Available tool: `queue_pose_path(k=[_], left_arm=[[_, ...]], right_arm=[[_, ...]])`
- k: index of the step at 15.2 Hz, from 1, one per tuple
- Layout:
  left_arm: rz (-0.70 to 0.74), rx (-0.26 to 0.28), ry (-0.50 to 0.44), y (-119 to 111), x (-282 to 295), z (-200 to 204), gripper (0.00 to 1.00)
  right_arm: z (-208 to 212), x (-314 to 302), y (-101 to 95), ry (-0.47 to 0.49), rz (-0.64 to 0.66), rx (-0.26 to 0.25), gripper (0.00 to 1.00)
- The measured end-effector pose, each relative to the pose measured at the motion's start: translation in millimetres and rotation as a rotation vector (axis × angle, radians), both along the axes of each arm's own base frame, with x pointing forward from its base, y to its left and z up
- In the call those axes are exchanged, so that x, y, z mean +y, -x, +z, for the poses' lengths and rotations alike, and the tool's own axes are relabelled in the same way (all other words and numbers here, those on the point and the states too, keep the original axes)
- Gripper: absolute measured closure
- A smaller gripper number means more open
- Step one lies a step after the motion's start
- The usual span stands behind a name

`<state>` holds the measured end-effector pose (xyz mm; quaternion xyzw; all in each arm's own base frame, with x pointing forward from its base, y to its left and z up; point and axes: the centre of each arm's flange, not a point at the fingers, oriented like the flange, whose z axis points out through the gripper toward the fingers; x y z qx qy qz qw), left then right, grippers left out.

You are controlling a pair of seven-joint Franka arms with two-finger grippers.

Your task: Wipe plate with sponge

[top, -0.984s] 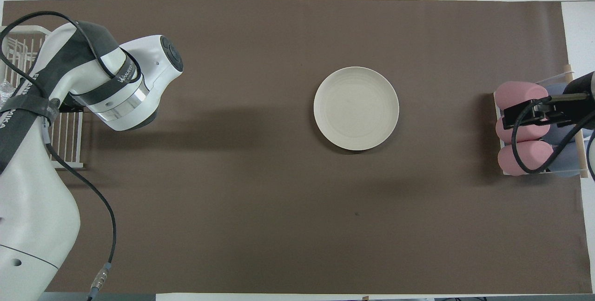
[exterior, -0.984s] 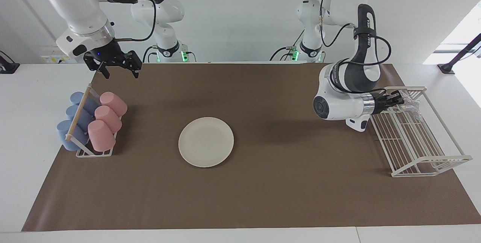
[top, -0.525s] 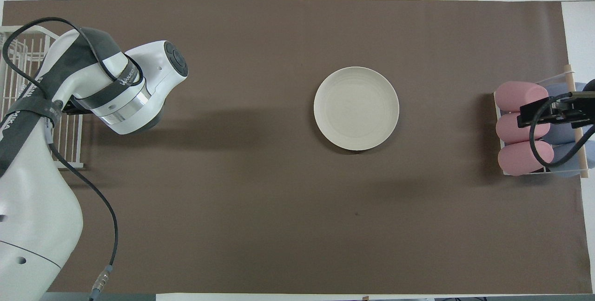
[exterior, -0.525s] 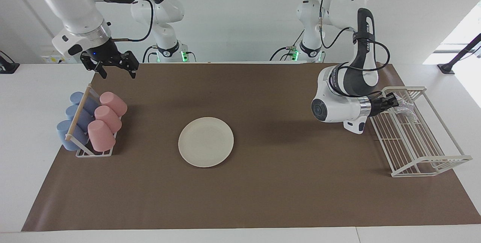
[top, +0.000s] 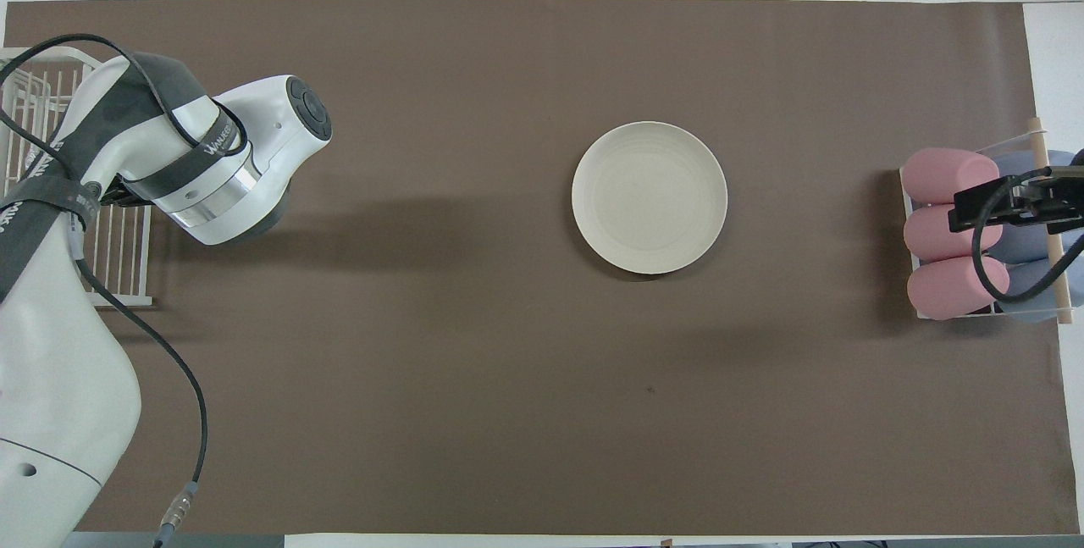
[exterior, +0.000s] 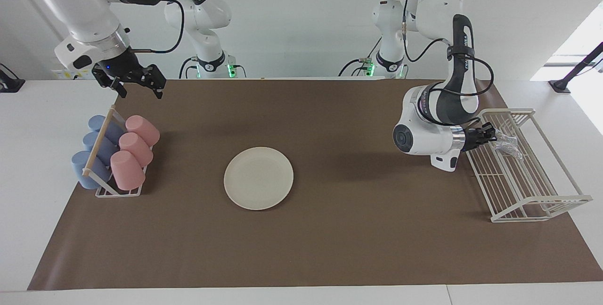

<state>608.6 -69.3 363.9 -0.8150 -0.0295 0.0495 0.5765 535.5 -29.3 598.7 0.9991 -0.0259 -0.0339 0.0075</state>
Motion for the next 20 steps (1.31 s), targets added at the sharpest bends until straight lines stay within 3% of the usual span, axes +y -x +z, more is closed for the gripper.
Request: queue_pose_path(k=[1,2,3,10,16,18,20], left_arm=[[0.0,-0.001,0.001,0,0,1,0.83],[-0.001,-0.002,0.001,0,0,1,0.81],[-0.001,-0.003,0.002,0,0,1,0.73],[-0.007,-0.007,0.006,-1,-1,2,0.01],[-0.002,-0.021,0.03,-7,1,13,0.0],[0.018,0.001,0.121,-13,10,42,0.0],[0.023,0.012,0.268,-15,27,103,0.0]], right_arm=[[0,0,1.2,-0.001,0.006,0.005,0.0],[0,0,2.5,-0.002,0.016,0.014,0.0],[1,0,2.7,-0.002,0.02,0.013,0.0],[3,13,2.5,-0.002,0.047,0.009,0.0],[4,32,0.8,0.0,0.082,-0.005,0.0],[4,32,0.8,0.0,0.081,-0.005,0.0],[4,32,0.8,0.0,0.081,-0.005,0.0]])
